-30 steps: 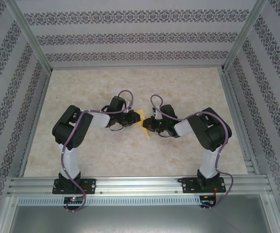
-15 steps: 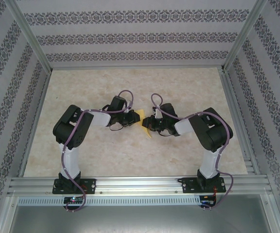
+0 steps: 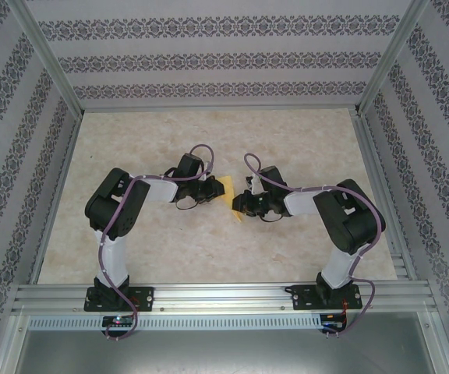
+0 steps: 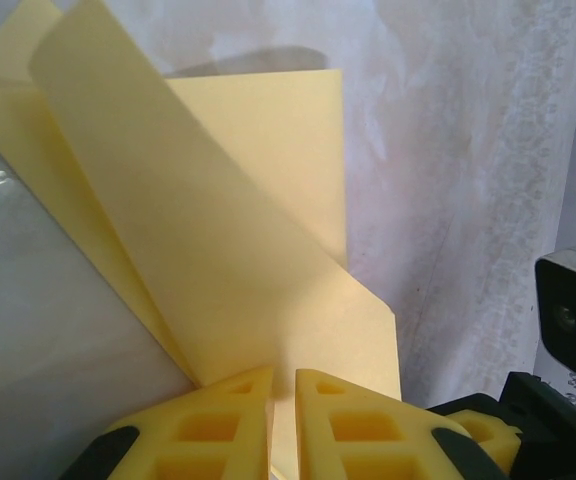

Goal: Fold a paper plane with a square sheet of paper (pick it up from the middle)
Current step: Fold the wing for the fifth time at the center of the table.

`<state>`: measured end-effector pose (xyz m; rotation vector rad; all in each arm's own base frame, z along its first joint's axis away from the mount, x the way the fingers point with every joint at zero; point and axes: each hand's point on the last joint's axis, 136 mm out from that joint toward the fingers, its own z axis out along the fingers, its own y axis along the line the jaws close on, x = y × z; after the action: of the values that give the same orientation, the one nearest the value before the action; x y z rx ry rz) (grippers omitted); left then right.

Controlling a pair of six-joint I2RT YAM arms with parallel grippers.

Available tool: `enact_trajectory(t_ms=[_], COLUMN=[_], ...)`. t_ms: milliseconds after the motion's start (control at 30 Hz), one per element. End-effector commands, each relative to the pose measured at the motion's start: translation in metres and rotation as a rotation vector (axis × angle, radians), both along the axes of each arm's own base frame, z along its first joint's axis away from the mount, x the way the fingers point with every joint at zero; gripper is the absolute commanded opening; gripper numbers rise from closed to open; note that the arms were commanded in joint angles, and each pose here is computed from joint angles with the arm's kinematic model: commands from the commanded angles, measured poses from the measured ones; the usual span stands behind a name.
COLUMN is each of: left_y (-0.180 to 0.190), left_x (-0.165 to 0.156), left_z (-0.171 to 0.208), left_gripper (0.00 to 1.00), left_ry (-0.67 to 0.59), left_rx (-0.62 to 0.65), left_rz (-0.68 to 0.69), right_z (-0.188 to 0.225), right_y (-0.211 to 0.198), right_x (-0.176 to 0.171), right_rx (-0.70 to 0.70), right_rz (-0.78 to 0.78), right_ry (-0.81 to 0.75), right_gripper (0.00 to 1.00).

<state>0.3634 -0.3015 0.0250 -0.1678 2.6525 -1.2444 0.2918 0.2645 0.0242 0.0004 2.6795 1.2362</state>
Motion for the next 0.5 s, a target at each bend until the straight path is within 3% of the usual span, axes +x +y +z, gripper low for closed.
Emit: enact_trajectory(t_ms=[0,200,467], left_y=[0.018,0.011,-0.013], left_x=[-0.003,0.004,0.008], left_z=[-0.032,-0.015,0.052], left_gripper=[0.15,0.16,0.24], left_ry=[0.064,0.037,-0.095], left_rx=[0.106,0.078,-0.082], left_rz=[0.044,0.018,-0.077], right_z=[-0.005,-0.015,-0.017], right_y=[-0.005,-0.006,-0.006], right_x=[0.002,0.002,-0.001], right_rx=[-0.030,-0.028,0.008], right_rz=[0.007,-0.001,-0.031], right_ry=[-0.016,-0.005,0.028], right_gripper=[0.15,0.10,0.05])
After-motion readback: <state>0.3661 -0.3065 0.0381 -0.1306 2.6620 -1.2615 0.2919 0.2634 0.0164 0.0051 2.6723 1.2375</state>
